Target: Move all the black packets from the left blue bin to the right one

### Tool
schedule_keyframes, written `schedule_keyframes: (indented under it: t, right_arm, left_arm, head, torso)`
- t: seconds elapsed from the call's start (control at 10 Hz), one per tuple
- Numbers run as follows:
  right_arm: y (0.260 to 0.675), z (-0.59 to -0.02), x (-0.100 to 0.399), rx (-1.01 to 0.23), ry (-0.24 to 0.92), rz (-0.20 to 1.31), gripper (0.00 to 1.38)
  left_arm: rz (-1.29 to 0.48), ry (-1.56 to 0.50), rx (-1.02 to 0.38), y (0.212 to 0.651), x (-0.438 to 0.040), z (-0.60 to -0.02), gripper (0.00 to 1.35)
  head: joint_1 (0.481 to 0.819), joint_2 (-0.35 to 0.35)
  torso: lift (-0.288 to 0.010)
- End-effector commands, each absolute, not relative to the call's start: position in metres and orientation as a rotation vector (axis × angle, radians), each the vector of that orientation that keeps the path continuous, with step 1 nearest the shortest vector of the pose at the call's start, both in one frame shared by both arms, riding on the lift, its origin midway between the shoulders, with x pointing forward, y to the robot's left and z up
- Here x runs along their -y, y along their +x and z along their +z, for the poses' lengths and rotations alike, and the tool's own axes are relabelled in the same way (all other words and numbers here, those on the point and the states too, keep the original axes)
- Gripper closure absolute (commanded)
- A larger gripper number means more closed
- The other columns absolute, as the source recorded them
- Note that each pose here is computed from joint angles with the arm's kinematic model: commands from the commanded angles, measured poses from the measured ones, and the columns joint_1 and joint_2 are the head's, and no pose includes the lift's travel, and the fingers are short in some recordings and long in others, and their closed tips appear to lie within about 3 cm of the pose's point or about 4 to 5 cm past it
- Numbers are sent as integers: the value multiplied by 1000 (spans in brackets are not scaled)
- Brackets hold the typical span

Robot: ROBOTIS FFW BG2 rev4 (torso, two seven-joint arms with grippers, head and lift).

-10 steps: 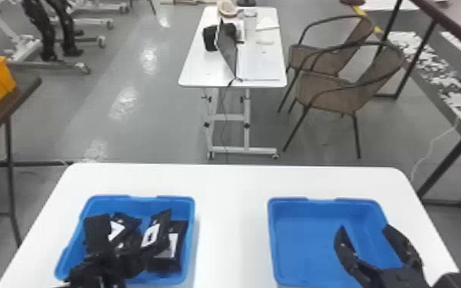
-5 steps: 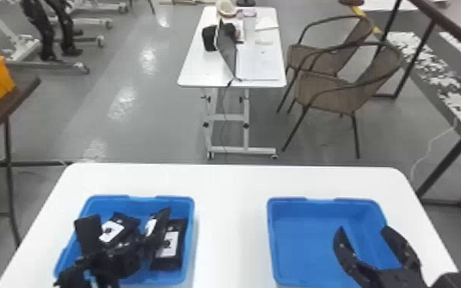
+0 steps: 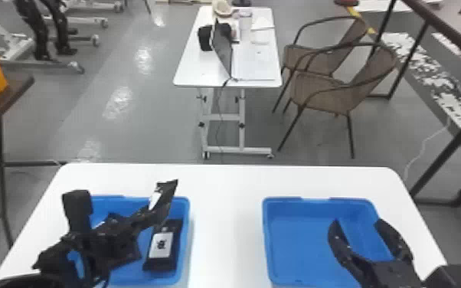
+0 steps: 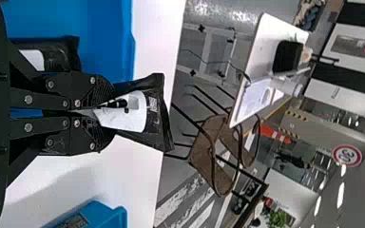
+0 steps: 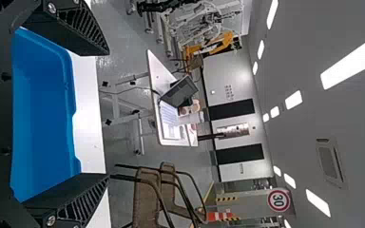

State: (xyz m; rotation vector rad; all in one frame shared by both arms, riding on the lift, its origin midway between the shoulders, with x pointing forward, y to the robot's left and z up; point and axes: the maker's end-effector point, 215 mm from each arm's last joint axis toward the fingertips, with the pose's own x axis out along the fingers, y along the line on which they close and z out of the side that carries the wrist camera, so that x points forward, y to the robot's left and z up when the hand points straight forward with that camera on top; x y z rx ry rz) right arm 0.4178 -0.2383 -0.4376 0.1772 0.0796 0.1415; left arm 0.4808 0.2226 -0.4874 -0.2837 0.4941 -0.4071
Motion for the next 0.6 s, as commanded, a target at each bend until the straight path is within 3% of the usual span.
schedule_keyframes:
  t: [0.0, 0.2, 0.5]
  right_arm:
    - [428, -425, 235, -49, 199, 158, 96]
    - [453, -406, 209, -15, 260, 244, 96]
    - [487, -386, 180, 35, 356, 289, 94]
  left_arm:
    - [-510, -214, -487, 490, -191, -453, 1170]
    - [-725, -84, -474, 510, -130, -415, 1170]
    - [-856, 98, -386, 533, -83, -373, 1170]
  head:
    - [695, -15]
    - [695, -60]
    - [695, -99]
  torso:
    - [0]
    - [0]
    - [0]
